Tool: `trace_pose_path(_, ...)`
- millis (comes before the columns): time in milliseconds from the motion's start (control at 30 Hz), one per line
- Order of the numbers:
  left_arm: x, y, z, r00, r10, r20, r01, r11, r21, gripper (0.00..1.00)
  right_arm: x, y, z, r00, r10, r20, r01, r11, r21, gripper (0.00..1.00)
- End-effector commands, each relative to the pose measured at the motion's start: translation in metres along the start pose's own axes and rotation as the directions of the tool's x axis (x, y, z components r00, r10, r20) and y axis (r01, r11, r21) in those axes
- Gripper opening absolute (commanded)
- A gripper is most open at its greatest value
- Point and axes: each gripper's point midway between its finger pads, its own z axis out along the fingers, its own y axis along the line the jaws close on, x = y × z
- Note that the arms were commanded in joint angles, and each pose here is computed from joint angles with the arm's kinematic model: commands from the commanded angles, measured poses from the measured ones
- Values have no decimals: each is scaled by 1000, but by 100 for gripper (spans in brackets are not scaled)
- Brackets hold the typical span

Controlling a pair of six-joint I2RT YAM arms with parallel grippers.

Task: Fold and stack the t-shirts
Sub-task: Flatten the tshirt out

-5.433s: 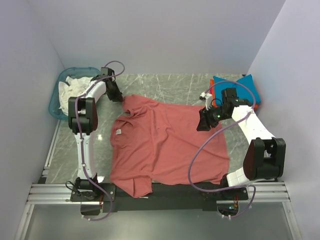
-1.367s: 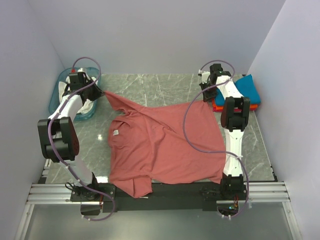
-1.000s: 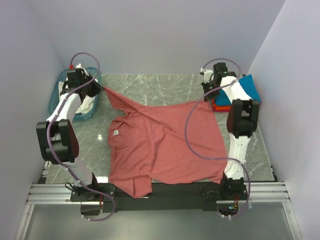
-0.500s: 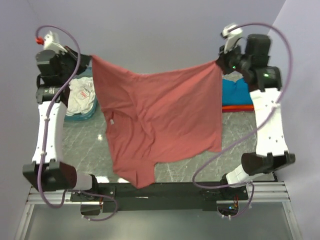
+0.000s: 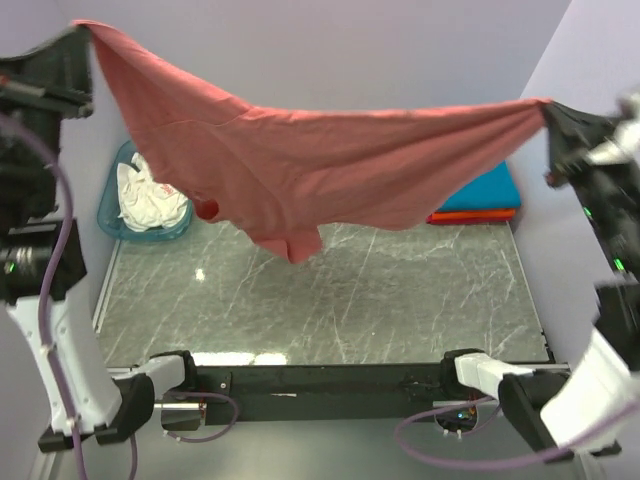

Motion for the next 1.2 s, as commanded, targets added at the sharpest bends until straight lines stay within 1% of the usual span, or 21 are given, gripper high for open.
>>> trace_pose_path(0, -54, -36, -21, 987, 7, 161, -13, 999, 34, 0, -43, -24, -33, 991, -51, 124, 35, 991, 131, 0)
trace_pose_path(133, -74, -47, -35, 976, 20, 219, -26, 999, 26, 0, -63, -31, -61, 980, -88, 178, 54, 981, 188, 0)
trace_pose_path(267, -85, -56, -43, 968, 31, 250, -40, 999, 31, 0, -66, -35, -69, 977, -105, 183, 64, 974, 218, 0)
trace_pose_path(433, -84, -51, -40, 967, 50, 248, -55, 998, 13, 0, -54, -33, -56, 983, -102, 154, 71, 977, 199, 0)
trace_pose_path(467, -81, -47, -38, 968, 57, 243, -60, 998, 5, 0, -38, -29, -44, 988, -92, 120, 70, 981, 179, 0)
trace_pose_path(533, -69, -37, -32, 976, 57, 211, -57, 998, -7, 0, -34, -28, -40, 986, -103, 127, 79, 980, 184, 0)
trace_pose_path(567, -63, -32, -29, 979, 58, 197, -57, 998, -15, 0, -14, -25, -27, 992, -92, 83, 78, 983, 166, 0)
trace_pose_path(633, -41, -13, -19, 988, 55, 144, -50, 998, -37, 0, 1, -20, -16, 995, -82, 54, 73, 987, 146, 0)
trace_pose_path(667, -32, -6, -16, 991, 52, 125, -47, 998, -43, 0, 25, -13, -4, 998, -65, 5, 63, 991, 117, 0)
trace_pose_path(700, -11, 12, -10, 996, 40, 78, -35, 997, -68, 0, 38, -9, 3, 998, -57, -17, 58, 993, 101, 0)
trace_pose_path(733, 3, 22, -7, 998, 35, 45, -31, 997, -76, 0, 41, -4, 7, 999, -53, 2, 53, 995, 84, 0)
trace_pose_path(767, 9, 26, -5, 999, 27, 47, -24, 997, -67, 0, 78, 8, 22, 997, -29, -69, 32, 998, 47, 0)
trace_pose_path(800, 40, 52, -2, 1000, 10, -14, -12, 994, -108, 0, 94, 14, 28, 996, -22, -90, 25, 999, 29, 0)
trace_pose_path(833, 54, 62, -3, 999, 5, -37, -9, 993, -116, 0, 104, 18, 36, 996, -21, -86, 23, 1000, 19, 0)
trace_pose_path(867, 69, 73, -3, 998, -11, -63, 2, 992, -130, 0, 145, 30, 48, 987, -4, -160, 3, 1000, -5, 0)
trace_pose_path(933, 115, 111, -6, 990, -33, -139, 7, 982, -187, 0, 180, 38, 66, 980, 3, -201, -7, 1000, -20, 0)
trace_pose_path(1000, 165, 151, -12, 976, -70, -208, 17, 969, -246, 0, 245, 61, 82, 951, 25, -309, -51, 996, -77, 0)
trace_pose_path(1067, 207, 185, -17, 959, -105, -264, 24, 955, -296, 0, 289, 81, 94, 931, 35, -362, -87, 988, -128, 0)
trace_pose_path(1100, 240, 208, -28, 940, -135, -313, 22, 941, -339, 0, 306, 87, 100, 921, 43, -386, -104, 985, -138, 0)
trace_pose_path(1133, 253, 217, -27, 939, -134, -317, 21, 942, -335, 0, 335, 96, 113, 903, 45, -427, -122, 980, -155, 0)
trace_pose_path(1167, 284, 244, -30, 920, -156, -359, 7, 923, -384, 0, 355, 102, 118, 889, 45, -455, -134, 977, -164, 0)
